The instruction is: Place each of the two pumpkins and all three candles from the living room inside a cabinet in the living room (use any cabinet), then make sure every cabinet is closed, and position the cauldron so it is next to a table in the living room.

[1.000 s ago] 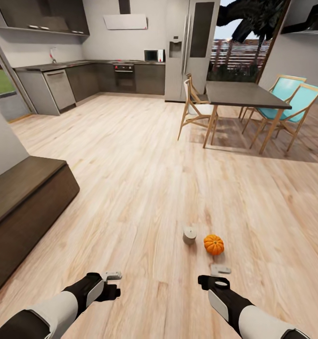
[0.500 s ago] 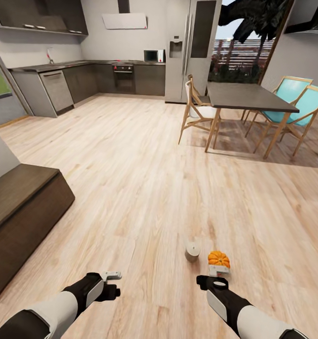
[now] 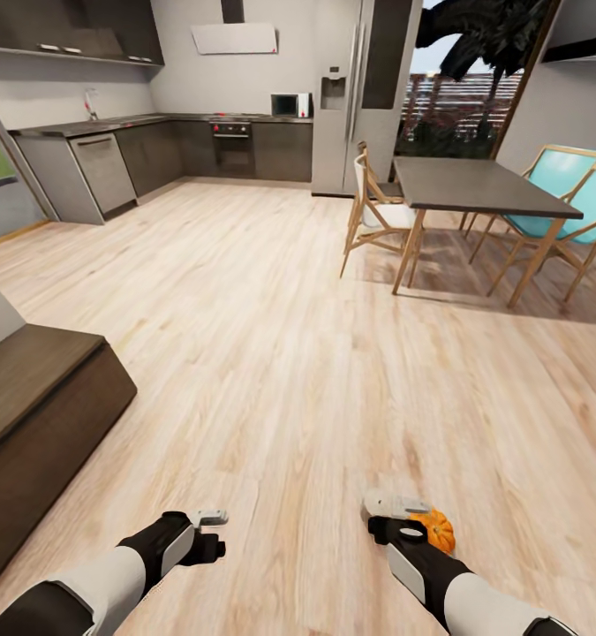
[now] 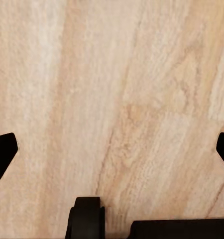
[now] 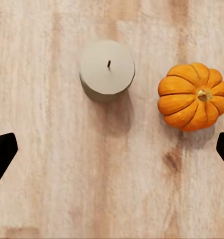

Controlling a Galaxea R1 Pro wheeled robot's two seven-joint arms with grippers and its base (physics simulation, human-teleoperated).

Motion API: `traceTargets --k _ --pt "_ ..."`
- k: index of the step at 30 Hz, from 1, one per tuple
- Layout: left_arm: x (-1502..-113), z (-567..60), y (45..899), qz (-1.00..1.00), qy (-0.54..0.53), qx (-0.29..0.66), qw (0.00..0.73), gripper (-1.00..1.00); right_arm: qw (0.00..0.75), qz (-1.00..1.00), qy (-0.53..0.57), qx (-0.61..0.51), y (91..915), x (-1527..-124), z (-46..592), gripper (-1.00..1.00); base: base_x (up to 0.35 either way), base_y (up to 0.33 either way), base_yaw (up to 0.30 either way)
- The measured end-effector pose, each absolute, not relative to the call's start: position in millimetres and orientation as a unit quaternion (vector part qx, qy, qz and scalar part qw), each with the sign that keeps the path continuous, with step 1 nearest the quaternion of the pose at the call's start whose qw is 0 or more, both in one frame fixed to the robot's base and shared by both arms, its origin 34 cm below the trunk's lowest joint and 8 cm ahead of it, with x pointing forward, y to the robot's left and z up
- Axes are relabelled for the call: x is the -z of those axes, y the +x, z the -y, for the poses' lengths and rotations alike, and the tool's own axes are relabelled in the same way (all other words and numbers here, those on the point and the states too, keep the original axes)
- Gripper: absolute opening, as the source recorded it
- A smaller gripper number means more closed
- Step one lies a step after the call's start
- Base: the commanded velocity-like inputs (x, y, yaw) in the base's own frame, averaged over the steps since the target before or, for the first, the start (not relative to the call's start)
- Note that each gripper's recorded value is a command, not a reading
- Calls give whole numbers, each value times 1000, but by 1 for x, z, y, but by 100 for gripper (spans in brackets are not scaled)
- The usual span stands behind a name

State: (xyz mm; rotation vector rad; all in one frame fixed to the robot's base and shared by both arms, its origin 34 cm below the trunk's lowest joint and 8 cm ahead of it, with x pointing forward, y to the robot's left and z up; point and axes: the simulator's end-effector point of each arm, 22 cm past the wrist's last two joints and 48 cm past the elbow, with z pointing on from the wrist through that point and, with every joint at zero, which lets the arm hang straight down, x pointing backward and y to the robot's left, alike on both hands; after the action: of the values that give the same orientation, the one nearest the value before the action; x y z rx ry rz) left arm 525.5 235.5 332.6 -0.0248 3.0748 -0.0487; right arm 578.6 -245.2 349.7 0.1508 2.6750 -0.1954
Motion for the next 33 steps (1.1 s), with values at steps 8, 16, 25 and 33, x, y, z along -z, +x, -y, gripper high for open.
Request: traceTargets --k 8,16,25,33 --pt "-333 -235 526 -999 -8 16 33 100 226 -970 55 71 579 -350 245 100 326 129 0" --pt "-334 -235 526 -999 -8 16 34 100 226 -970 57 68 579 -351 243 100 326 109 -103" --pt "-337 -235 530 -999 -8 16 39 100 231 -969 58 67 582 -355 242 100 326 68 -241" --pt "-341 -235 533 -999 -8 16 43 100 234 -968 59 67 585 -358 243 100 257 3 -223"
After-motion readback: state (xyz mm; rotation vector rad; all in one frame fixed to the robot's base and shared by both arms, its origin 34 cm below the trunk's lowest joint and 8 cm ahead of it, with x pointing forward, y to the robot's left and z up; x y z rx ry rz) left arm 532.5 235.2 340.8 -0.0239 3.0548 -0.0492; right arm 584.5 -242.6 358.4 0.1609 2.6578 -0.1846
